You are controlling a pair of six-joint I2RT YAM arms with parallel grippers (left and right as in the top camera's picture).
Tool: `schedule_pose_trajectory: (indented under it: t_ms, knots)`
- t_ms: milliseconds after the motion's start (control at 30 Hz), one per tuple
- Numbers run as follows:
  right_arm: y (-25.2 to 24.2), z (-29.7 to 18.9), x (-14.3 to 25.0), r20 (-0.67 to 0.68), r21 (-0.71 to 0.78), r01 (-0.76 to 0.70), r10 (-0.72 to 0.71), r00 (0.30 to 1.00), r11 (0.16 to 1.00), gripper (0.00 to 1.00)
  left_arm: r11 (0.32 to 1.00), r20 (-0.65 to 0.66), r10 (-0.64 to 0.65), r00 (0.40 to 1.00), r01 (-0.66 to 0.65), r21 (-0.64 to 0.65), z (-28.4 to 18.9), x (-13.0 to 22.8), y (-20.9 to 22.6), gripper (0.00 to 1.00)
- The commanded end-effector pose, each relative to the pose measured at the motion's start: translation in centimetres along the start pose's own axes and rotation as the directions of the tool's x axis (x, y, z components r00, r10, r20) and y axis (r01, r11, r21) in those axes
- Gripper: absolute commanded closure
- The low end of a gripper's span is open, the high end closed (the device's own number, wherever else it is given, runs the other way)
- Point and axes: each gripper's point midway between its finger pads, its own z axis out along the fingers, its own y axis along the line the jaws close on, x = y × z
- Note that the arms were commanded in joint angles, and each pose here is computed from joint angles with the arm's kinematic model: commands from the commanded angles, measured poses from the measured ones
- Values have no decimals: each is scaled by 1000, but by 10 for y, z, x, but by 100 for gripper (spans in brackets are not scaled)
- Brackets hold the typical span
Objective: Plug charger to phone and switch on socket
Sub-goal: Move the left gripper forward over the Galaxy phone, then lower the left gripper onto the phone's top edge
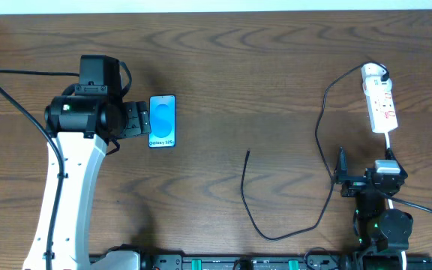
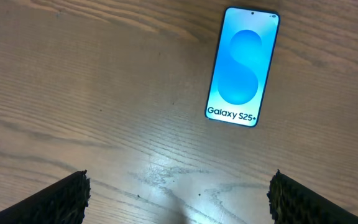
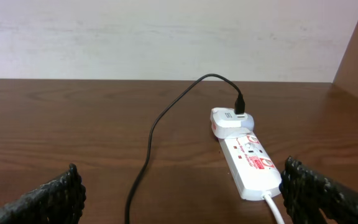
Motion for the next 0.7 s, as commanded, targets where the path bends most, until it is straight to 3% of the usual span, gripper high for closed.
schedule_pose_trajectory:
  t_ms: [0, 133, 167, 200, 233, 267, 300, 333, 367, 400, 667]
  knots:
    - [1, 0, 0, 3, -5, 8, -8, 1000, 1000, 1, 1000, 31, -11, 999, 11, 3, -6, -8, -1, 8]
    - [1, 0, 0, 3, -5, 8, -8, 1000, 1000, 1, 1000, 25, -10, 1000, 9, 26, -6, -7, -5, 8]
    - [1, 0, 0, 3, -5, 8, -8, 1000, 1000, 1, 1000, 27, -10, 1000, 9, 29, -6, -7, -5, 21]
    - [1, 0, 0, 3, -5, 8, -8, 1000, 1000, 1, 1000, 27, -10, 1000, 9, 29, -5, -8, -5, 41]
    - [1, 0, 0, 3, -5, 8, -8, 1000, 1000, 1, 1000, 27, -11, 1000, 10, 29, -5, -8, -6, 51]
    - [1, 0, 0, 3, -5, 8, -8, 1000, 1000, 1, 1000, 26, -11, 1000, 10, 29, -5, -8, -6, 59]
    - [1, 0, 0, 3, -5, 8, -8, 1000, 1000, 1, 1000, 26, -11, 1000, 10, 29, -5, -8, -6, 59]
    - [1, 0, 0, 3, -5, 8, -8, 1000, 1000, 1, 1000, 26, -11, 1000, 10, 30, -5, -8, -6, 42]
    - [1, 0, 0, 3, -5, 8, -8, 1000, 1000, 1, 999, 26, -10, 1000, 9, 36, -5, -8, -7, 7]
    - [1, 0, 0, 3, -5, 8, -8, 1000, 1000, 1, 999, 24, -10, 1000, 8, 46, -4, -8, -9, 0]
    - [1, 0, 0, 3, -5, 8, -8, 1000, 1000, 1, 999, -98, 6, 995, -3, 34, 35, -5, -16, 1]
